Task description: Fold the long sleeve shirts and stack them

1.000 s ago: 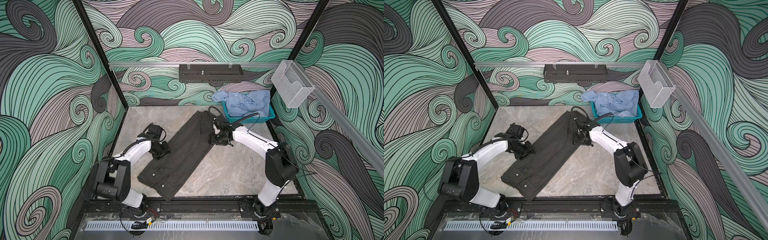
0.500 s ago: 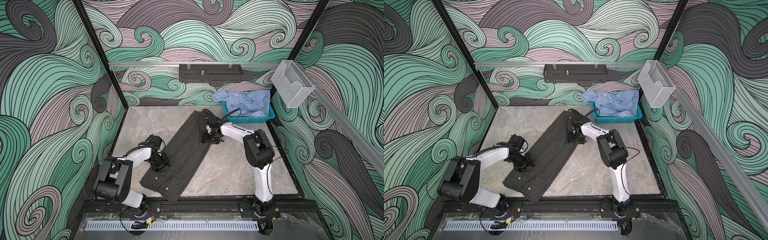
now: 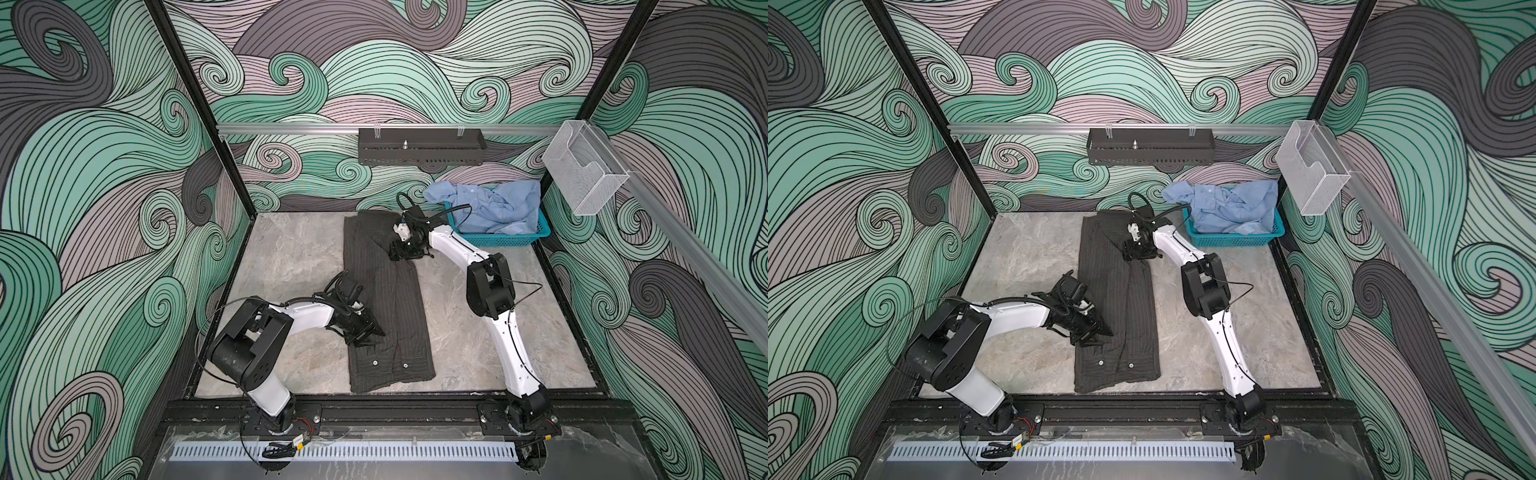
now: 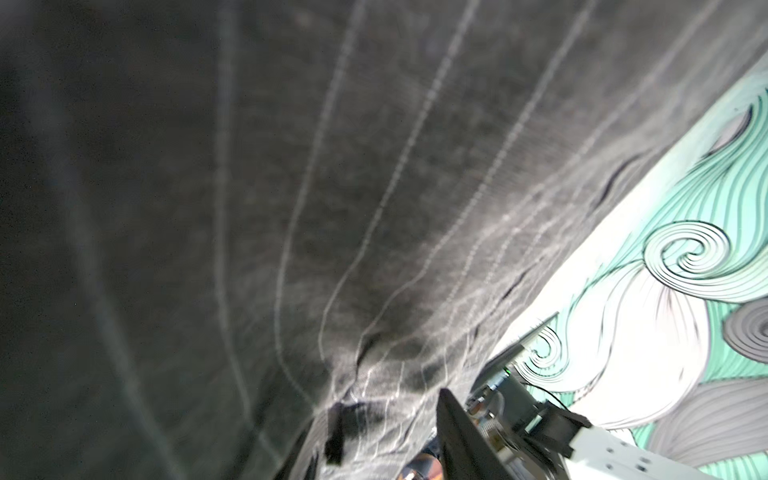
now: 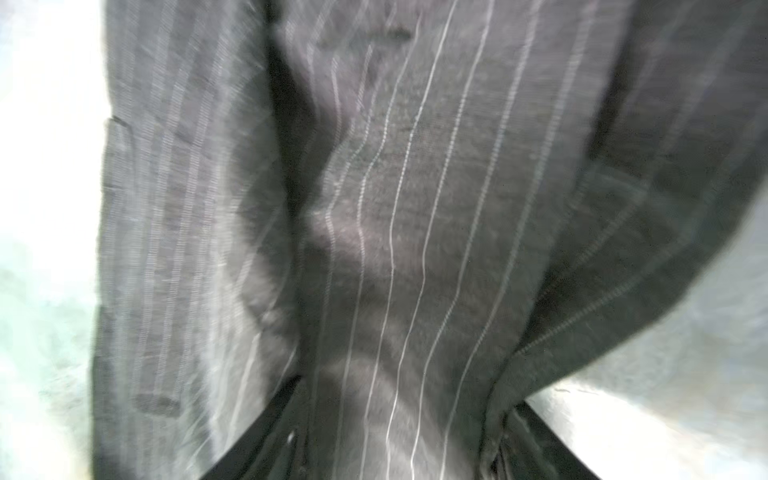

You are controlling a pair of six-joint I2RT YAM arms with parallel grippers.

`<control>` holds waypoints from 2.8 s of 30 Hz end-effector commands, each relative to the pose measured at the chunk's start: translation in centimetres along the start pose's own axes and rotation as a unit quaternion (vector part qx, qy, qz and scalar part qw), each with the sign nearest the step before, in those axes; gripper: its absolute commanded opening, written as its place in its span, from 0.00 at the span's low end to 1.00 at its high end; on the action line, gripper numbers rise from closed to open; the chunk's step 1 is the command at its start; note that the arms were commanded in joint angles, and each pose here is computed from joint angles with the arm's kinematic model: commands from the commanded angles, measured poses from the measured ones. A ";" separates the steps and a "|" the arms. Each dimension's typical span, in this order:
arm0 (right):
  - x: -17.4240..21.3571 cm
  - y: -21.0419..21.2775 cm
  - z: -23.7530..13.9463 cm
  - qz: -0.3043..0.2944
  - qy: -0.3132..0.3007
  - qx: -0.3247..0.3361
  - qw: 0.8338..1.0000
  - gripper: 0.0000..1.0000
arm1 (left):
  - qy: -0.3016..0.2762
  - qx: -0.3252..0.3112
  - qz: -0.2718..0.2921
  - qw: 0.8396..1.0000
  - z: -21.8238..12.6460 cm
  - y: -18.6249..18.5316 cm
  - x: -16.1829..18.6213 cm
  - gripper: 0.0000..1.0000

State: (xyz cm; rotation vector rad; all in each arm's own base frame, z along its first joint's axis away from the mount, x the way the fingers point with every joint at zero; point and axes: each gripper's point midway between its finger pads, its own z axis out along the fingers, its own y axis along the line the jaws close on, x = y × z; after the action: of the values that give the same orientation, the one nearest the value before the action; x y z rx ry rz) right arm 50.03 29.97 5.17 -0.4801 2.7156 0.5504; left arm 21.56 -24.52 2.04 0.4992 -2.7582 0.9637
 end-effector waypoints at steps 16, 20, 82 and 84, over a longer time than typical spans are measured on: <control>13.1 4.5 -17.6 0.120 -0.053 -0.022 0.991 0.73 | -0.224 -0.087 0.090 0.967 -14.2 2.8 2.7 0.59; 21.3 5.8 -16.6 0.125 -0.032 -0.025 0.991 0.73 | -0.209 -0.047 0.056 0.975 -12.3 5.8 4.7 0.61; 39.8 13.7 -9.6 0.161 0.120 -0.111 0.973 0.00 | -0.105 -0.056 0.080 0.990 -1.3 9.0 10.0 0.00; 40.5 14.2 -10.2 0.159 0.123 -0.113 0.973 0.00 | -0.093 -0.059 0.087 0.990 -1.4 9.3 11.0 0.00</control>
State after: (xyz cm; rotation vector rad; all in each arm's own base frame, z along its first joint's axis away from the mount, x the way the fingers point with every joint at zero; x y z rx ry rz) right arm 7.18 27.83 2.62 -0.1843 2.9756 0.9725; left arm 9.95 -21.03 1.32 0.4330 -3.0462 0.9631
